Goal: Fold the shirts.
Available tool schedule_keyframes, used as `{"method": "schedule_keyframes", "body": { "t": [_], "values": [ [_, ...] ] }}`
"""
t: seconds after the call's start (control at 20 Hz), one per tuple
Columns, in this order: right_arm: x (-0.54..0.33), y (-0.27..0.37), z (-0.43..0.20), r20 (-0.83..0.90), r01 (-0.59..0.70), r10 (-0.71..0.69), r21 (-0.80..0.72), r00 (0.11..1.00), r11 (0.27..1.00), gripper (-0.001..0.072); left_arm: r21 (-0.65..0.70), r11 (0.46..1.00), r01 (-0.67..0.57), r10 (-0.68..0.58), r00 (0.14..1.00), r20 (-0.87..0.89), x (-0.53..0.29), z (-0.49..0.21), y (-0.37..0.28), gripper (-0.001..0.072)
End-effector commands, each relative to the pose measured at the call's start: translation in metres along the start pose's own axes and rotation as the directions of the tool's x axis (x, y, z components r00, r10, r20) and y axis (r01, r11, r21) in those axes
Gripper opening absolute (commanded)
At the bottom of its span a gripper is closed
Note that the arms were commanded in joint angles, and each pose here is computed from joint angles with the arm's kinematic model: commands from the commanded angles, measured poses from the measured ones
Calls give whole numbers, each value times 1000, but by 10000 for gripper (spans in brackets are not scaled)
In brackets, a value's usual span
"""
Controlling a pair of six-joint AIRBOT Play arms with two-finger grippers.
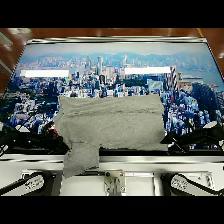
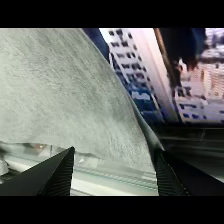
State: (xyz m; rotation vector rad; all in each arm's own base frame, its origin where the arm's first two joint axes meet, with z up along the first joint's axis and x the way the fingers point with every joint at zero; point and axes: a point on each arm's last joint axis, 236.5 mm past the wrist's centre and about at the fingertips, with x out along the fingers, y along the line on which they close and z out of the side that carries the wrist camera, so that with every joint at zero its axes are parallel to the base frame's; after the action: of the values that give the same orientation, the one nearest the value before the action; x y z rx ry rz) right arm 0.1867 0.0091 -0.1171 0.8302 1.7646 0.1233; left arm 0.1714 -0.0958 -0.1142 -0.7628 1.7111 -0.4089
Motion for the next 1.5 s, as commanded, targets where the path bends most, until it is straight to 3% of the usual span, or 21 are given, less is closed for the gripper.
{"method": "schedule_keyframes", "body": {
  "t": [0.0,0.25,0.45,0.65,0.85,1.05,1.2,1.45],
  "values": [
    [10,1,0,16,-20,20,25,1000,999,594,0,1000,0,0,1000,-1,0,0,0,37],
    [11,5,4,38,-42,41,16,998,999,67,31,999,-8,7,1000,29,-9,13,-4,37],
    [-3,29,-8,-21,-118,116,-146,993,982,68,108,994,-31,18,993,117,-35,37,-20,36],
    [-54,58,26,150,-88,132,-266,980,960,67,215,975,-56,12,979,202,-74,51,-50,36],
    [-96,104,55,282,-149,249,-332,926,931,67,278,955,-103,7,945,326,-117,68,-82,36],
    [-85,132,84,391,41,145,-429,909,902,67,330,937,-118,-40,899,437,-153,93,-113,36],
    [-102,138,128,573,124,107,-349,813,929,67,323,936,-141,-39,869,493,-170,119,-117,36],
    [-117,165,162,601,43,193,-354,776,934,66,293,956,-20,-114,893,435,-157,165,-121,36]
  ]
}}
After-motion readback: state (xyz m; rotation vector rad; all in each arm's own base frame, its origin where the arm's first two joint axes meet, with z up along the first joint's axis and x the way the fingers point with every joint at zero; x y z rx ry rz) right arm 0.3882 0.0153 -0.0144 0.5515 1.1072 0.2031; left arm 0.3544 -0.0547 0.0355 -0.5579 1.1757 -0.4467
